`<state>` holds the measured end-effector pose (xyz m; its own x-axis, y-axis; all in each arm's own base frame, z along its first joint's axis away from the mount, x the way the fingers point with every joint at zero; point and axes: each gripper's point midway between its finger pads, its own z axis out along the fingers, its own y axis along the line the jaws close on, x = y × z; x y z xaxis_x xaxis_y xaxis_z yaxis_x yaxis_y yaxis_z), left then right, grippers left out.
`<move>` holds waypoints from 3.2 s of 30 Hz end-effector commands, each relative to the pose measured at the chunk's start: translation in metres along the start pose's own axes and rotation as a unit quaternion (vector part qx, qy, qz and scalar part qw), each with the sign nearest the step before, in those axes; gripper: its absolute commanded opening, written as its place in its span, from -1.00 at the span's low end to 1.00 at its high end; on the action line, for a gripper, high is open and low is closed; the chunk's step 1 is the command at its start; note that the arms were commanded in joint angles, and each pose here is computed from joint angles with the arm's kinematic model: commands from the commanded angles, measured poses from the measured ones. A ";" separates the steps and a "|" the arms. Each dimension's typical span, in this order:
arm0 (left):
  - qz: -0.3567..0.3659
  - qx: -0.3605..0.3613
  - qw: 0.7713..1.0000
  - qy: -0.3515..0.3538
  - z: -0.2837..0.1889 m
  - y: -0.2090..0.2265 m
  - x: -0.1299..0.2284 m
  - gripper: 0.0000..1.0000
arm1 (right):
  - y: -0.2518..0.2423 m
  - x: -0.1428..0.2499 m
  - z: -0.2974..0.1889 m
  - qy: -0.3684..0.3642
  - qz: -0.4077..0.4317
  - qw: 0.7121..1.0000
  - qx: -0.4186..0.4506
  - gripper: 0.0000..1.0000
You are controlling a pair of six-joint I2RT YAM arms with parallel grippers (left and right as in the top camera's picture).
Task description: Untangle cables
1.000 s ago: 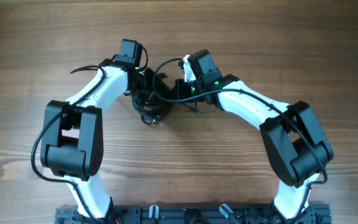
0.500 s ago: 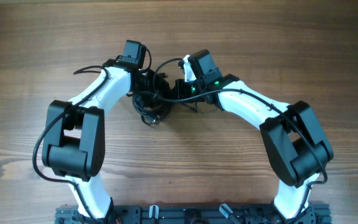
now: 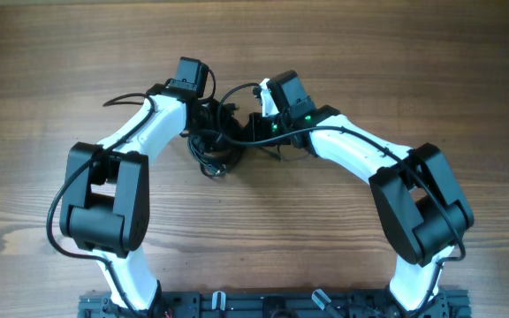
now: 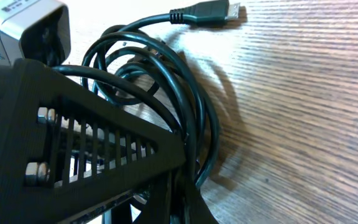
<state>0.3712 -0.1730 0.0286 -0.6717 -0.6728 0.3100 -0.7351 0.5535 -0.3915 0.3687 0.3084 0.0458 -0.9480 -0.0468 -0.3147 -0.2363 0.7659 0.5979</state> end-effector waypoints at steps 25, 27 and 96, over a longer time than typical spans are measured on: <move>-0.020 -0.012 1.000 -0.005 0.006 0.006 -0.001 -0.36 | 0.008 -0.005 -0.008 -0.006 -0.001 1.000 -0.009 -0.91; -0.024 -0.007 1.000 0.005 0.006 0.004 0.002 -0.41 | 0.008 -0.005 -0.008 -0.006 -0.001 1.000 -0.009 -0.92; 0.337 0.114 0.932 0.076 -0.019 -0.012 0.007 -0.92 | 0.006 0.021 -0.028 0.082 0.007 0.992 -0.094 -0.59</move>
<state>0.3744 -0.1749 0.0532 -0.9795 -0.1791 0.0924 -0.1911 0.6803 -0.7076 0.3534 0.2868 0.0667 -0.9718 -0.1133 -0.2069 -0.2313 0.6285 0.7426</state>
